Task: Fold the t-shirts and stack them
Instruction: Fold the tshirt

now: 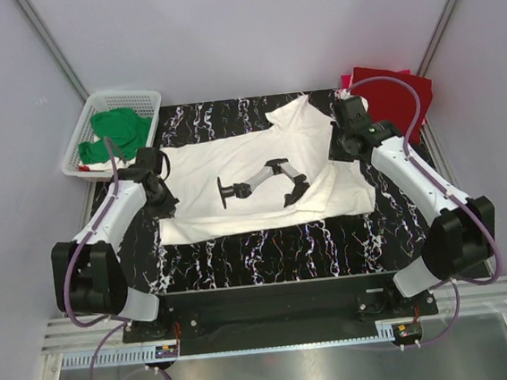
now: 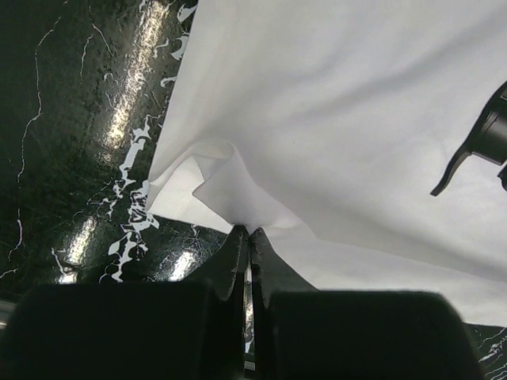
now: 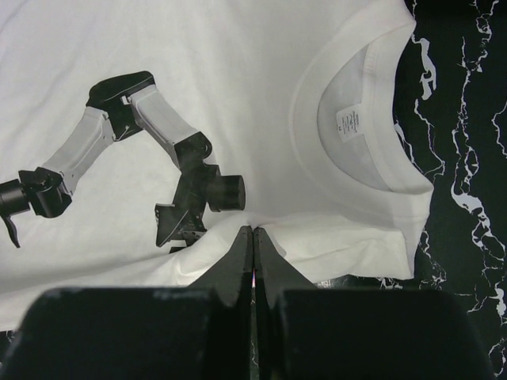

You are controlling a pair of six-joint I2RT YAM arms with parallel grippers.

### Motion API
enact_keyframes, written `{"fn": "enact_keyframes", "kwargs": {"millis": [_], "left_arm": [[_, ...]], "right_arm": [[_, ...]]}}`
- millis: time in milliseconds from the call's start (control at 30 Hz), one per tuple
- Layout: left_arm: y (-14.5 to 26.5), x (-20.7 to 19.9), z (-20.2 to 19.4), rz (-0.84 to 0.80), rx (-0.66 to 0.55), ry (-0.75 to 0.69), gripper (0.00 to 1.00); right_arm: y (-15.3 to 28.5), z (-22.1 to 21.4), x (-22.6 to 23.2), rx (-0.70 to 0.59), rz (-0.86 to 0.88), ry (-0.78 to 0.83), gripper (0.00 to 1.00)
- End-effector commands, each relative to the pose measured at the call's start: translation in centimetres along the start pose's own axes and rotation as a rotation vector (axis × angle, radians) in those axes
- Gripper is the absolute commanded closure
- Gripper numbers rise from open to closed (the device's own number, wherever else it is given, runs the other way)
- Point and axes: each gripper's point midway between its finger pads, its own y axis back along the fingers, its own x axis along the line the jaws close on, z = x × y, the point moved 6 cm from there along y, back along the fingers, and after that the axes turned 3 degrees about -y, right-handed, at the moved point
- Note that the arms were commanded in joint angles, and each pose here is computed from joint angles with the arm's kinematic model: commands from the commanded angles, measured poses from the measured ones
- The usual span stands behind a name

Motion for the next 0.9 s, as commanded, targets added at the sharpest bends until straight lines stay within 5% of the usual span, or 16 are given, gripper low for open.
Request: {"fn": "enact_keyframes", "kwargs": {"millis": [0, 867], "left_arm": [[0.4, -0.5, 2.0, -0.016, -0.046, -0.016, 1.00], [-4.2, 0.3, 2.7, 0.062, 0.054, -0.024, 0.95]], "right_arm": [[-0.3, 2.4, 0.9, -0.052, 0.054, 0.016, 1.00], [-6.8, 6.0, 1.8, 0.012, 0.004, 0.083, 1.00]]}}
